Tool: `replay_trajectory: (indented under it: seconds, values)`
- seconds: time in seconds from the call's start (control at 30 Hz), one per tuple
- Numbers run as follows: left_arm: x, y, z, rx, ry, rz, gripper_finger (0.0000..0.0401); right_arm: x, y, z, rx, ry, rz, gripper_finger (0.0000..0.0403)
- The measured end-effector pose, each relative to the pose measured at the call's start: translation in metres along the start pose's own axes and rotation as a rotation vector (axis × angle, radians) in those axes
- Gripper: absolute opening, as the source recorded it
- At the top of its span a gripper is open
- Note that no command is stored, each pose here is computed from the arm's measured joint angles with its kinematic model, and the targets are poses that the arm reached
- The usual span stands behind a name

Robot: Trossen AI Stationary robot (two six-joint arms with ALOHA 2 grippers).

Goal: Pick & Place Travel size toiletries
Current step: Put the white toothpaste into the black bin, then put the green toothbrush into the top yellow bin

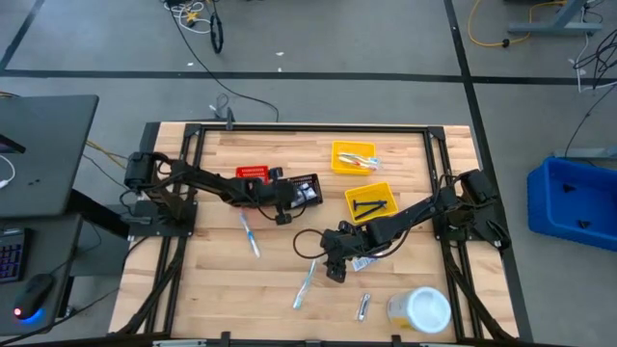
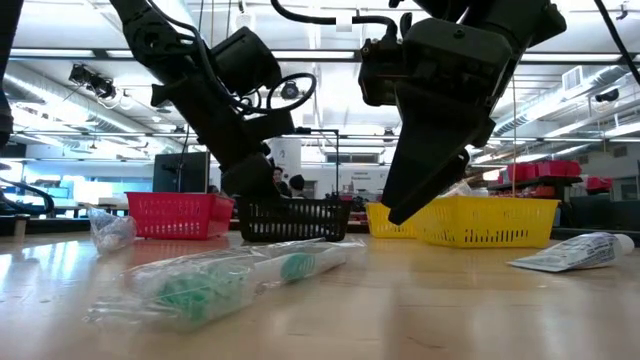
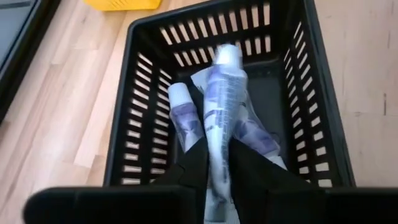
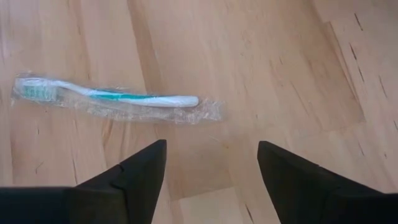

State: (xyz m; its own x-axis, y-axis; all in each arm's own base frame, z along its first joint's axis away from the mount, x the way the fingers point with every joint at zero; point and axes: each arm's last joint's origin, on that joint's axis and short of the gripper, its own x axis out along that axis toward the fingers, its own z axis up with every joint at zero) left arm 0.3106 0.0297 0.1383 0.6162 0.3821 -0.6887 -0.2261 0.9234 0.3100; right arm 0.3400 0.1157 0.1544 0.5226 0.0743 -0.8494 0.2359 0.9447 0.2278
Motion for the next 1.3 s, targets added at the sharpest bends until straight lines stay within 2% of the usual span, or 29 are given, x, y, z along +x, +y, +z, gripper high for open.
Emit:
replay_trajectory:
  seconds: [0.23,0.37,0.5,0.63,0.77,1.03,1.3]
  values:
    - [0.0,0.0,0.001,-0.003,-0.003,-0.02,0.0131,0.0,0.0,0.0,-0.002,0.001,0.0,0.0256]
    - [-0.003,-0.003,0.012,-0.003,-0.023,-0.025,0.0156,0.0,0.001,-0.001,-0.055,0.001,0.001,0.0258]
    - [-0.01,-0.007,0.026,0.033,0.025,-0.042,0.0169,0.0,0.004,-0.003,-0.152,0.003,0.006,0.0261]
    - [-0.021,-0.008,0.042,0.075,0.13,-0.093,0.017,-0.001,0.006,-0.004,-0.296,0.004,0.01,0.0253]
    - [-0.034,-0.007,0.047,0.022,0.194,-0.134,0.0171,-0.001,0.009,-0.005,-0.449,-0.013,0.021,0.024]
    - [-0.081,-0.01,0.045,0.003,0.054,-0.185,0.0171,-0.003,0.022,0.001,-0.673,-0.134,0.07,0.022]
    - [-0.124,-0.015,0.019,-0.099,-0.153,-0.231,0.0171,0.008,0.023,0.003,-0.702,-0.179,0.077,0.0219]
